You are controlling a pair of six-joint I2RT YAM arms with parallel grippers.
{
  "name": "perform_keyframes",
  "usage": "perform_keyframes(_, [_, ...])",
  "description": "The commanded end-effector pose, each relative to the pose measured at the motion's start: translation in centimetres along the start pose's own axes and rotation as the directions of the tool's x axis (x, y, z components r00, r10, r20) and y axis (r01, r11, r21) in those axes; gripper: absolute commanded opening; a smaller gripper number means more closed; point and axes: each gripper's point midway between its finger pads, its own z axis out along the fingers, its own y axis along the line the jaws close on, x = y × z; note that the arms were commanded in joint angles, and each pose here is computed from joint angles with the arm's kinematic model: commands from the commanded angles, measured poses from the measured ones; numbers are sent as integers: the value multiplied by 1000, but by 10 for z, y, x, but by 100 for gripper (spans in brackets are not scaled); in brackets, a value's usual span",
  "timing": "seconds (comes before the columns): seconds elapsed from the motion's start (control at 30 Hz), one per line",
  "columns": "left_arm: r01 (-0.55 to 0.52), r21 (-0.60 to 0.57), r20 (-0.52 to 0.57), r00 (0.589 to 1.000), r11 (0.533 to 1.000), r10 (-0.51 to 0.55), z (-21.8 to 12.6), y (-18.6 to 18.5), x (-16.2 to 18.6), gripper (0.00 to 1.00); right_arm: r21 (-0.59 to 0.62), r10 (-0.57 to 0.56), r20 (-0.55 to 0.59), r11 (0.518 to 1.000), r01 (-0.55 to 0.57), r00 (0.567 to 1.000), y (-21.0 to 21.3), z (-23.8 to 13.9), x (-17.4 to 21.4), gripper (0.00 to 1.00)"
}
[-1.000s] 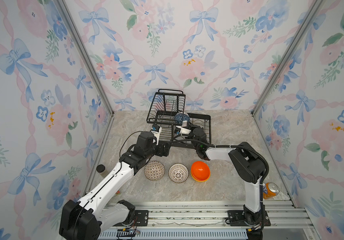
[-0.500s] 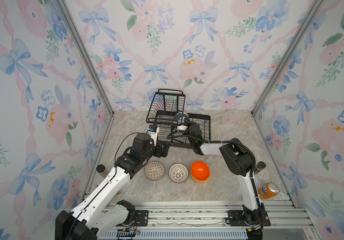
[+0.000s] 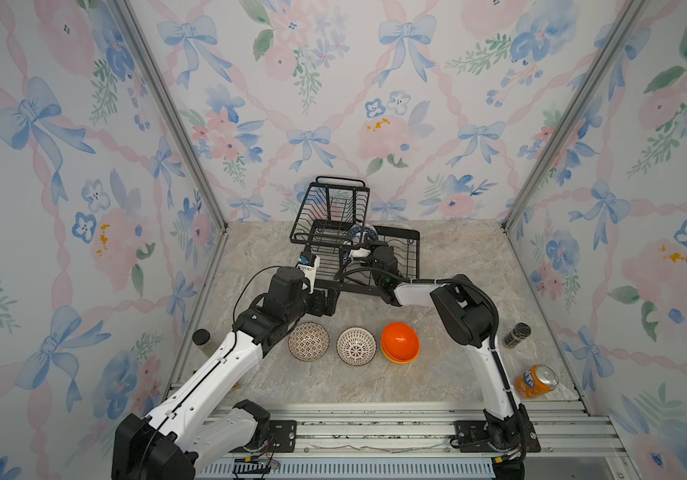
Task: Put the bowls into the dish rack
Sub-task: 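Lower the pink bowl into the lower rack tier with the right gripper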
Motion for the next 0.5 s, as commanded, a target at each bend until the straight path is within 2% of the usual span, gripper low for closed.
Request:
perform_keyframes(0.0, [11, -15, -24, 1000, 1000, -12, 3, 2, 10, 98, 106, 35, -13, 994, -33, 999, -29, 11, -1, 0])
perform_keyframes(0.3, [17, -17, -22, 1000, 1000, -17, 0, 2, 14, 98, 125, 32, -35, 992, -28, 999, -21, 20, 4, 0])
perform_keyframes(0.47, [13, -12, -26, 1000, 1000, -13, 1, 1, 15, 98, 200, 40, -46, 979, -30, 998, -31, 19, 6, 0])
